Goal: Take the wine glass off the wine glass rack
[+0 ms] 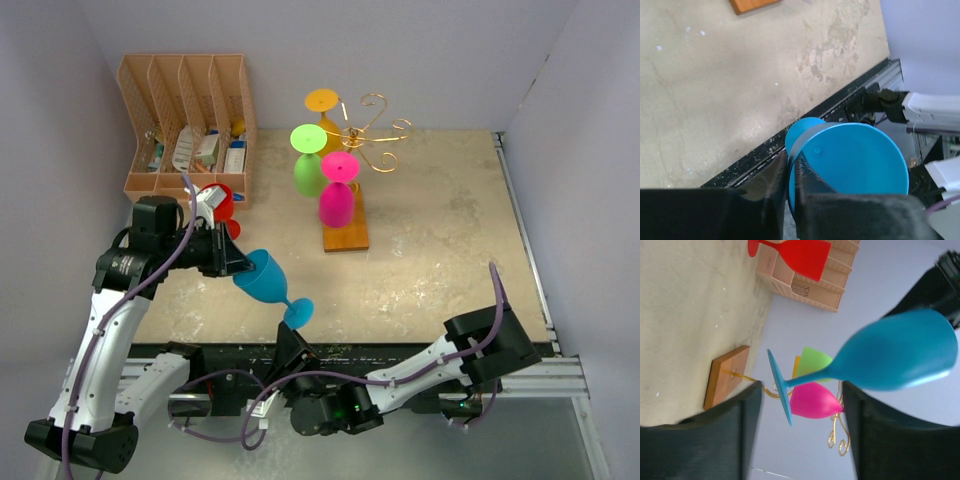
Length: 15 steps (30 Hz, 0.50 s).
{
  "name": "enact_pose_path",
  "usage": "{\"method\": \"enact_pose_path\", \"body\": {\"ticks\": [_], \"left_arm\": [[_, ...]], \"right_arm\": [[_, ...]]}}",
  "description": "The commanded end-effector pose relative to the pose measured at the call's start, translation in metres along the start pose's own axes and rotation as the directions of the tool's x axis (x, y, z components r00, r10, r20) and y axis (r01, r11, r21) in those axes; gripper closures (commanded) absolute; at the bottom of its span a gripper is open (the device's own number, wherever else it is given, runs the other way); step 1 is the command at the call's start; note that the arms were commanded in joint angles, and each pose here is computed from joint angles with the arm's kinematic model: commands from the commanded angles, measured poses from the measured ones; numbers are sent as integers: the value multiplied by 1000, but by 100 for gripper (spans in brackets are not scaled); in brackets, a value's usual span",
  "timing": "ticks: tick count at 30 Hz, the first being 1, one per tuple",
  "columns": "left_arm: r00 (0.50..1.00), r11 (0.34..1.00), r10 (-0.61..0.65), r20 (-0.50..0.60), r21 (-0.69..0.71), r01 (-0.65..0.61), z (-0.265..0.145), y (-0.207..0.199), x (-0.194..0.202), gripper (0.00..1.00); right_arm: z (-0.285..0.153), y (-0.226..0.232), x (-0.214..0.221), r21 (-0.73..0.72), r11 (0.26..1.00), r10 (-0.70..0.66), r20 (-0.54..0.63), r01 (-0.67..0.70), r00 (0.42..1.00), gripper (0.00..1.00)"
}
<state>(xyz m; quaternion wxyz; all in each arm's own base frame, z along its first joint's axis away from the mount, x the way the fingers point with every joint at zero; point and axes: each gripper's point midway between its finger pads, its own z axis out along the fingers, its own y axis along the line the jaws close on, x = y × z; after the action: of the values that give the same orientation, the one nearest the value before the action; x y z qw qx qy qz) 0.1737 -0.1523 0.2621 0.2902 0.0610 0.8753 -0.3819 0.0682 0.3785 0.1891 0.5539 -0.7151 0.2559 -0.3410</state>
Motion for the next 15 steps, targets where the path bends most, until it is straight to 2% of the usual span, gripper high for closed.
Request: {"method": "enact_pose_path", "body": {"ticks": [1, 4, 6, 11, 15], "left_arm": [[986, 993, 52, 159, -110, -35, -18, 0, -36, 100], [971, 973, 72, 230, -231, -17, -30, 14, -50, 100], [954, 932, 93, 284, -362, 17, -44, 32, -61, 100], [896, 757, 149, 419, -631, 170, -86, 78, -88, 100], [841, 646, 216, 496, -719, 258, -115, 92, -113, 100]], "right_arm": [[-8, -23, 10, 38, 990, 138, -20, -137, 990, 17], [-13, -23, 10, 27, 990, 140, -5, -140, 990, 12], [-15, -21, 11, 18, 989, 144, 4, -144, 990, 8], [-18, -28, 16, 25, 985, 173, 10, -173, 985, 5], [-21, -33, 19, 29, 980, 195, 12, -195, 981, 4]]}}
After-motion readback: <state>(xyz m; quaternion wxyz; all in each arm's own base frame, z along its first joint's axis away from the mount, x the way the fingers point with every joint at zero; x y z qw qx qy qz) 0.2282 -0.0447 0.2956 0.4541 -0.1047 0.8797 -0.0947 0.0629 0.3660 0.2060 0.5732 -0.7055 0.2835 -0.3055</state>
